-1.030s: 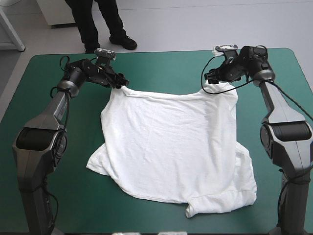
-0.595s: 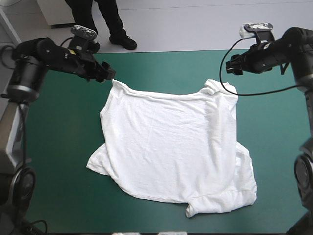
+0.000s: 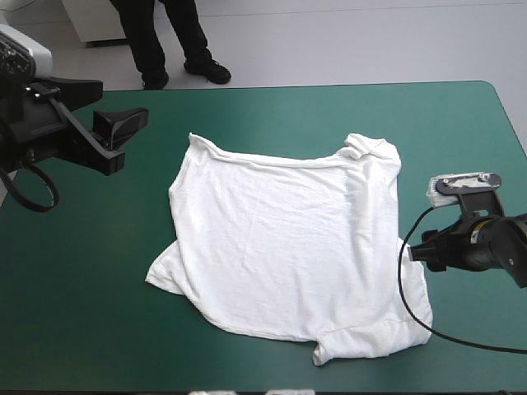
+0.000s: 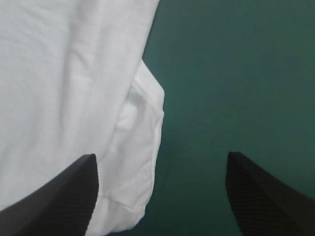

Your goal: Fold the cloth

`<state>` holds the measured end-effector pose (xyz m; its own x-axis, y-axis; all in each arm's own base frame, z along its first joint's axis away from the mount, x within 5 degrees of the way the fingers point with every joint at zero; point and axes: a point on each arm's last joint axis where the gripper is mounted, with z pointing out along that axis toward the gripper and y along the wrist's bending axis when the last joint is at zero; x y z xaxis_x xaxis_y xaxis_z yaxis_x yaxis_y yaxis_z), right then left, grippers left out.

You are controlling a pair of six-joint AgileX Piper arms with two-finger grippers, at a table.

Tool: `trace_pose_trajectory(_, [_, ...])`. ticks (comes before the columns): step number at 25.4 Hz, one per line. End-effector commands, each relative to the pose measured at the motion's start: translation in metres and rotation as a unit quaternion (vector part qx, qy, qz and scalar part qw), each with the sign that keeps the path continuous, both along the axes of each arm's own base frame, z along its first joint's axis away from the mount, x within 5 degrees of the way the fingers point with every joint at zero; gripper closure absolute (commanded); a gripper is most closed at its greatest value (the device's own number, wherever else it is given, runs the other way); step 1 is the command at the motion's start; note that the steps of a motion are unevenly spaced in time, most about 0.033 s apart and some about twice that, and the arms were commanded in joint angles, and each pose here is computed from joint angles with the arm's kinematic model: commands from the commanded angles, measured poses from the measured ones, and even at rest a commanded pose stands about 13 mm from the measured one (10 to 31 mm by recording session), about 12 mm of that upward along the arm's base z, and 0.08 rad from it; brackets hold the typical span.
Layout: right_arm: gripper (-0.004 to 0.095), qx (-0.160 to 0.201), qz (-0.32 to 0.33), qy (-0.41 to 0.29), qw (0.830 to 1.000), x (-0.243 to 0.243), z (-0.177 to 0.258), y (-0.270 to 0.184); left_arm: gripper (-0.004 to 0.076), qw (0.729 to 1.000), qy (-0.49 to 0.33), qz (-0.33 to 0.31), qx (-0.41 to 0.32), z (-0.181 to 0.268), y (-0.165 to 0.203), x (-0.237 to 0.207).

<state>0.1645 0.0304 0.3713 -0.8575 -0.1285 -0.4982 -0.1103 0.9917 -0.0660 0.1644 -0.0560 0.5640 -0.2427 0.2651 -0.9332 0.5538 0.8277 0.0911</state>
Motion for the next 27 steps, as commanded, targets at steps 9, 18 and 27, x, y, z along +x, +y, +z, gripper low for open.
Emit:
trace_pose_trajectory(9, [0.0237, -0.004, 0.011, 0.088, 0.996, 0.078, -0.081, 0.024, 0.021, 0.997, 0.041, -0.063, -0.011, -0.028, -0.028, 0.01])
trace_pose_trajectory(18, [0.0237, 0.006, -0.018, 0.15, 0.988, 0.107, -0.12, 0.008, 0.021, 0.997, 0.048, -0.06, 0.003, -0.031, -0.028, 0.01])
trace_pose_trajectory(27, [0.0326, 0.013, -0.01, 0.19, 0.982, 0.121, -0.149, 0.002, 0.021, 0.997, 0.048, -0.06, 0.005, -0.031, -0.028, 0.01])
